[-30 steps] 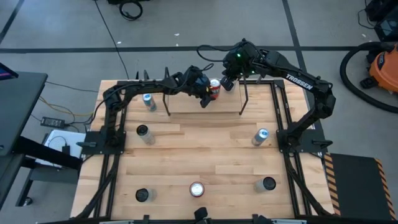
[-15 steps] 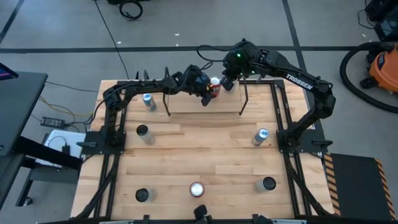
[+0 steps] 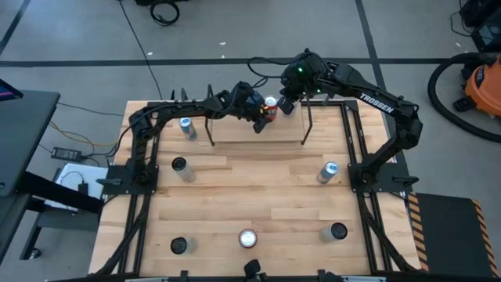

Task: Place canned beverage on shelf
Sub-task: Put the top red soda can on the shelf, then put the top blue soda can on the shelf

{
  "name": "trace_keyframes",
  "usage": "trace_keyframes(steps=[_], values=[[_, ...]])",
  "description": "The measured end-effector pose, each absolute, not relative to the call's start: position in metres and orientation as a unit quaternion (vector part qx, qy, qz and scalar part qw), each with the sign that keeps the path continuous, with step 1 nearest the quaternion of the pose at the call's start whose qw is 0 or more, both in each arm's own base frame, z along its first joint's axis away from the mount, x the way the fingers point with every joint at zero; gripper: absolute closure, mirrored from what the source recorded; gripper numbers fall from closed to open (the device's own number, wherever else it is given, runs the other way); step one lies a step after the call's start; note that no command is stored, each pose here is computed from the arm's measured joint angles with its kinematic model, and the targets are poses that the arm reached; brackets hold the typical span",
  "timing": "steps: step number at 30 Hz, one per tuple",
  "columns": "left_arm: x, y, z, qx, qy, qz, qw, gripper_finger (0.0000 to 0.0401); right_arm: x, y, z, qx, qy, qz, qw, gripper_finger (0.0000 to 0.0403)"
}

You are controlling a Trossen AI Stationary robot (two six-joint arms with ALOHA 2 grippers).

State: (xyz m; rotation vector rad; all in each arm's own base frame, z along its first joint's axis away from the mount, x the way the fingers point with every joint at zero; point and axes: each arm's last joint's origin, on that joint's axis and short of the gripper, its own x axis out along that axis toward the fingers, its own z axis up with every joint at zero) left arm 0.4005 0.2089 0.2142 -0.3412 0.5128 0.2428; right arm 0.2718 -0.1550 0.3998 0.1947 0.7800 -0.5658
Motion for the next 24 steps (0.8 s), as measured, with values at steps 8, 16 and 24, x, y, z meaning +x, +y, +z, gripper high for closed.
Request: trace_keyframes(steps=[8, 16, 24], values=[[0.395, 0.195, 0.234, -0.166, 0.258, 0.093, 0.947, 0.0188, 0.269, -0.153, 0.397, 0.09, 0.399, -0.265, 0.873, 0.0394], [0.374, 0.184, 0.271, -0.151, 0.268, 0.08, 0.948, 0.0188, 0.27, -0.152, 0.397, 0.09, 0.398, -0.263, 0.874, 0.0394], [0.339, 0.166, 0.317, -0.126, 0.274, 0.075, 0.951, 0.0188, 0.278, -0.135, 0.396, 0.087, 0.403, -0.217, 0.885, 0.039]])
